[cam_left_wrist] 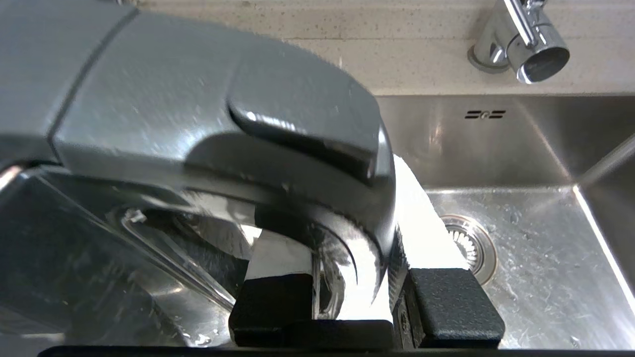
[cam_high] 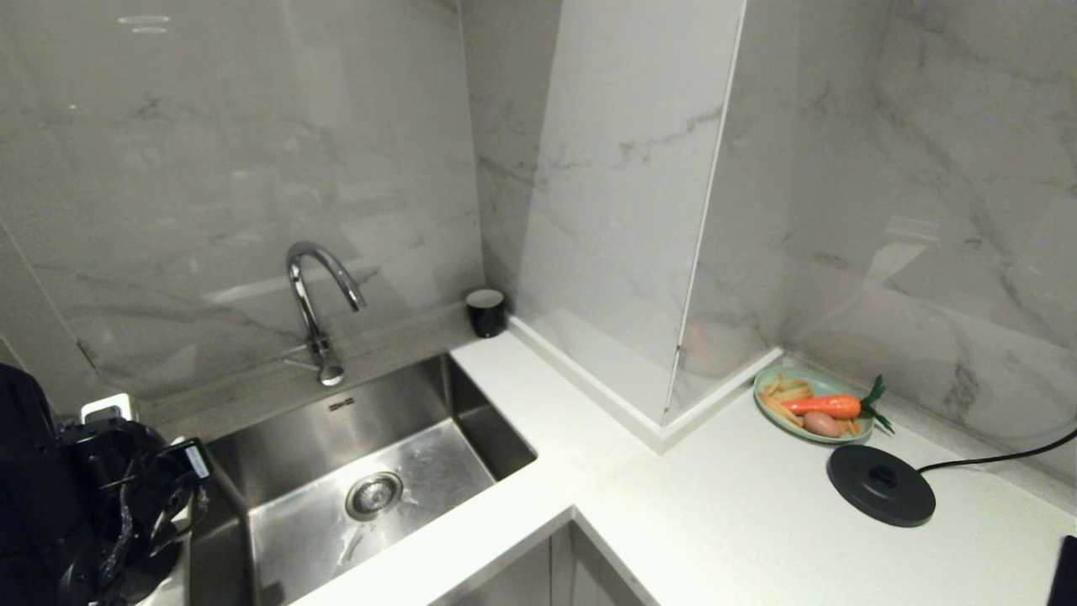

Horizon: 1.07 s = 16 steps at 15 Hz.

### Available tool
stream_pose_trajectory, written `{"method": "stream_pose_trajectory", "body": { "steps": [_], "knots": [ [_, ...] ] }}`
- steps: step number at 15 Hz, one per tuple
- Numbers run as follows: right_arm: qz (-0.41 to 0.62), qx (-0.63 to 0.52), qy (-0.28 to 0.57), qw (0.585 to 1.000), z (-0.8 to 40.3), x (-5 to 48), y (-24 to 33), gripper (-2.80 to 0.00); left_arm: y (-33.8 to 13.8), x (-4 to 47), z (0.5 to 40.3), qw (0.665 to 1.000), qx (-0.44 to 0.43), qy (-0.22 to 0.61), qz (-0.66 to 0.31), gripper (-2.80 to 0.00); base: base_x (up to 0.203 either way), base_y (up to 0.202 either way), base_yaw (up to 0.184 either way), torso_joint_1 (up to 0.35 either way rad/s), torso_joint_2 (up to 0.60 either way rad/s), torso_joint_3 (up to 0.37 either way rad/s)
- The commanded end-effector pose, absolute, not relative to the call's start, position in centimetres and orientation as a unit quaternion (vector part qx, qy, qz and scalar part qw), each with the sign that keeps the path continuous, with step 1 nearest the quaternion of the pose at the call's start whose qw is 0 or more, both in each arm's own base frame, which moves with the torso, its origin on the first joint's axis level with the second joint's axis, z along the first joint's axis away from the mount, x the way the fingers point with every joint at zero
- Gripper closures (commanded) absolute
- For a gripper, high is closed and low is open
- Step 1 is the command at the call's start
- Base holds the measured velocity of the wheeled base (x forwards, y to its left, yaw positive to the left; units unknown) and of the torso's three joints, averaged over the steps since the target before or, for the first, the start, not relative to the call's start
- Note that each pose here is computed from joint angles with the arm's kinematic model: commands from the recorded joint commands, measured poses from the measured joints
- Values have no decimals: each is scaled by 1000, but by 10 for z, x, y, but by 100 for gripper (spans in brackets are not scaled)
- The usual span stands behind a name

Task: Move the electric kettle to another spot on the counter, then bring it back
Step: Place it by the sink

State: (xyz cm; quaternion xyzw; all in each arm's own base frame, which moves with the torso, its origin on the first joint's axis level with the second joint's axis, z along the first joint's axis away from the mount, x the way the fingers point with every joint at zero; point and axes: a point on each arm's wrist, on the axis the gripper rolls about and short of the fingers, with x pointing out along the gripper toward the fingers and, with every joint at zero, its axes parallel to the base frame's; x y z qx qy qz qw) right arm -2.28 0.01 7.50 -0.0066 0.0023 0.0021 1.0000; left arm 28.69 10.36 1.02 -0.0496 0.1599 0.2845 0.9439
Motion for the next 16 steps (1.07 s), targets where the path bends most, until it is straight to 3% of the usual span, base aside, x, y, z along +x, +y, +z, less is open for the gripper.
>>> {"method": "stream_pose_trajectory", "body": {
  "steps": [1, 16],
  "knots": [
    [2, -7, 2, 1000, 75, -23, 0, 0, 103, 288, 10, 945, -50, 156, 285, -280, 0, 0, 0, 0, 0, 0],
    [2, -7, 2, 1000, 75, -23, 0, 0, 77, 276, 20, 953, -48, 165, 250, -280, 0, 0, 0, 0, 0, 0]
  ]
}}
